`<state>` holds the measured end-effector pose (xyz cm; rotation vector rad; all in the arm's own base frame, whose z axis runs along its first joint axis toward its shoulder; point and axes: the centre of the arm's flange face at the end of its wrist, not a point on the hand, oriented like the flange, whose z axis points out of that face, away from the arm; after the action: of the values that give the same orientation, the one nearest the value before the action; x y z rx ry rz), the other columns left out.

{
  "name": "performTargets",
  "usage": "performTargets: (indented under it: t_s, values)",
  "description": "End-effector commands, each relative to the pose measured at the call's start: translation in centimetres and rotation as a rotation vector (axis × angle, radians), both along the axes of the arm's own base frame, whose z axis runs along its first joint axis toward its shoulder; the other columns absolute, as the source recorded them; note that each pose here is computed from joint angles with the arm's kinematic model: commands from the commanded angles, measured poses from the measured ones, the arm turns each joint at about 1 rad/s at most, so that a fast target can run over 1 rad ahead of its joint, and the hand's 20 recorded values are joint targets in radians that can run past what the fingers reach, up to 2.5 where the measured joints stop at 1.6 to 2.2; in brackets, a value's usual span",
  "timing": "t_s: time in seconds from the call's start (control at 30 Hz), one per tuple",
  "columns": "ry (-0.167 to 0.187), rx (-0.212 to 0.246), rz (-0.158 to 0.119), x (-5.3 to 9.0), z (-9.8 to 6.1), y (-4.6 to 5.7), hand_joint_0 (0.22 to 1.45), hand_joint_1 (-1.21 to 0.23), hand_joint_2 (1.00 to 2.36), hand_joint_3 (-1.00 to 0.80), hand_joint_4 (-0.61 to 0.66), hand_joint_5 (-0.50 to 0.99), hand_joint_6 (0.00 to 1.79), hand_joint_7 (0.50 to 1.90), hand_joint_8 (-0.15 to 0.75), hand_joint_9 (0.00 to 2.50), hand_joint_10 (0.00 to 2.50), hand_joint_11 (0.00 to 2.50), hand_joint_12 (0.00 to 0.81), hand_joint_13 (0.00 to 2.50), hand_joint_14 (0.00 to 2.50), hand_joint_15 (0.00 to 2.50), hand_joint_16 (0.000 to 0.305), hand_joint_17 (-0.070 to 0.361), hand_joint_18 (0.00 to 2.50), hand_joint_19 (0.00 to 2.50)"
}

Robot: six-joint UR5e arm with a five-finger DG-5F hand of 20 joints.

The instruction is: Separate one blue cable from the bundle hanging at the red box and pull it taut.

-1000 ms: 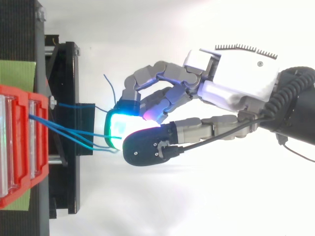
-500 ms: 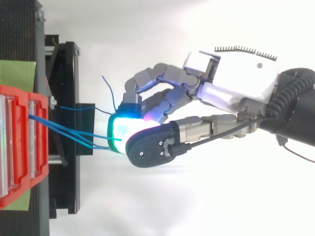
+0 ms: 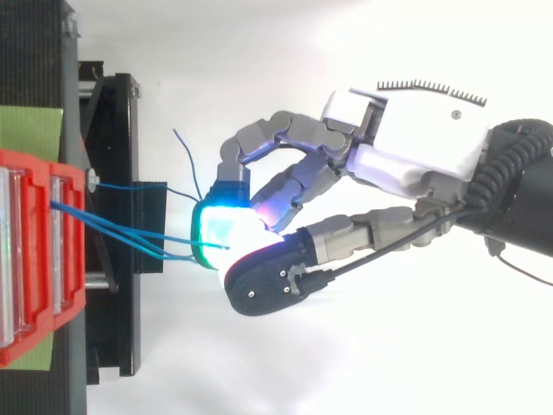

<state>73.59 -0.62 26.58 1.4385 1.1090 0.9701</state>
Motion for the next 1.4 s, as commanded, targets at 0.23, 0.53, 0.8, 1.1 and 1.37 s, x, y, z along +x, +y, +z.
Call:
performTargets:
  t_s: [0.23,0.53,0.8,1.1,1.37]
  values:
    - [0.000,0.001,0.000,0.00,-0.02,-0.01,0.61,-0.75,1.00,-0.50,0.07,-0.19,0.91,1.00,0.249,1.15,0.02,1.40,0.324,1.14,0.03,1.29,0.048,0.109,0.67,0.60]
    - [0.001,-0.001,0.000,0.00,-0.02,-0.01,0.61,-0.73,1.00,-0.50,0.08,-0.19,0.91,0.98,0.255,1.16,0.01,1.43,0.306,1.24,0.01,1.56,0.047,0.106,0.78,0.75]
    - [0.001,-0.001,0.000,0.00,-0.02,-0.01,0.61,-0.68,1.00,-0.45,0.02,-0.18,0.91,1.03,0.262,1.20,0.01,1.46,0.305,1.31,0.00,1.72,0.046,0.104,0.82,0.78]
    - [0.002,-0.001,0.002,-0.02,-0.03,0.10,0.60,-0.69,1.02,-0.23,-0.03,-0.15,0.93,1.11,0.270,1.24,0.01,1.50,0.295,1.31,0.13,1.71,0.046,0.105,0.83,0.79]
    - [0.002,-0.001,0.003,-0.02,-0.03,0.21,0.58,-0.72,1.02,-0.08,-0.06,-0.12,0.93,1.17,0.306,1.34,0.01,1.50,0.343,1.37,0.18,1.64,0.053,0.118,0.89,0.76]
